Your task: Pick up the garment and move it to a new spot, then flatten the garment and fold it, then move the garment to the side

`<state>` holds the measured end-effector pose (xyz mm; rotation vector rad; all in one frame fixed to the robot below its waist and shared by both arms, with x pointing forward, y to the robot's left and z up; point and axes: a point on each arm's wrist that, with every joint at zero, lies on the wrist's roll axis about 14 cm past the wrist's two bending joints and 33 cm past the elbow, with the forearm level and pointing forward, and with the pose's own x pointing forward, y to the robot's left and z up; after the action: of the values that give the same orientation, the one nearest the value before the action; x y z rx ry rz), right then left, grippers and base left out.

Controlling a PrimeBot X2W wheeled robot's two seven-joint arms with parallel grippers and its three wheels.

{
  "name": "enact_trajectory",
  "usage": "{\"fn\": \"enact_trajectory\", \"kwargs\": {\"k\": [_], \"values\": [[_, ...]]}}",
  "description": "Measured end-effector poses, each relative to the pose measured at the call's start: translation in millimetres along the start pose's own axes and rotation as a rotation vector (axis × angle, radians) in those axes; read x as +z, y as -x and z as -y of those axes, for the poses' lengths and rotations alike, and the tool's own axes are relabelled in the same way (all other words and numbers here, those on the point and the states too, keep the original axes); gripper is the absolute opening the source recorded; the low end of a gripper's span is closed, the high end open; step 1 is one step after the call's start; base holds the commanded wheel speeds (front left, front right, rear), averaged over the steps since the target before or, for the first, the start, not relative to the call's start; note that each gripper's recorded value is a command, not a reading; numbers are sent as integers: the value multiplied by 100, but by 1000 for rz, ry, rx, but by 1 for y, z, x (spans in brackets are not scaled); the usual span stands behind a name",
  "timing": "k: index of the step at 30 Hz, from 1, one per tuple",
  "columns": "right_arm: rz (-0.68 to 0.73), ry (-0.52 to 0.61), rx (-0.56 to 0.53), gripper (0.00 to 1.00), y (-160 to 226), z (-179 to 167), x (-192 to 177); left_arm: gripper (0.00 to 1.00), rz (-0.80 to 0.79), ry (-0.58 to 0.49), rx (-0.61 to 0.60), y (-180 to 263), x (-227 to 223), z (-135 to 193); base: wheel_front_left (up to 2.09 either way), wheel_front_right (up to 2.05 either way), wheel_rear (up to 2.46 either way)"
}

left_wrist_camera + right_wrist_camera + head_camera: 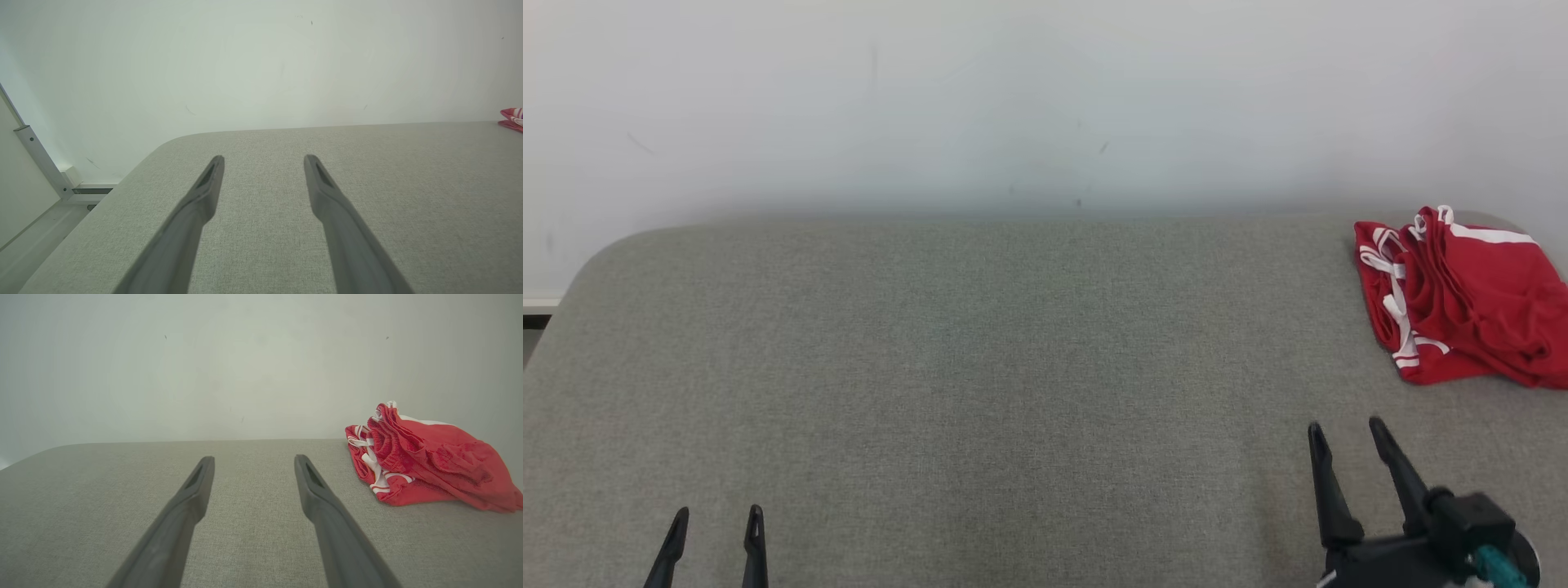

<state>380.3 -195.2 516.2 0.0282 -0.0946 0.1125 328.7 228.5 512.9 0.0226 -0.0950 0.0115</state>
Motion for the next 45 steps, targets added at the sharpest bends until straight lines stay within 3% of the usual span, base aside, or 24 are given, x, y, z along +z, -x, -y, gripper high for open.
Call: {"fn": "enact_trajectory", "kwargs": {"k": [7,23,45], "values": [[-26,-16,-3,100,21,-15,-11,100,9,-4,-1,6,3,-1,0,0,0],[-43,-12,-54,100,47,-8,-17,100,-5,4,-47,10,-2,10,0,0,0],[-66,-10,-64,100,49,-5,-24,100,-36,39,-52,8,-12,11,0,0,0]]}}
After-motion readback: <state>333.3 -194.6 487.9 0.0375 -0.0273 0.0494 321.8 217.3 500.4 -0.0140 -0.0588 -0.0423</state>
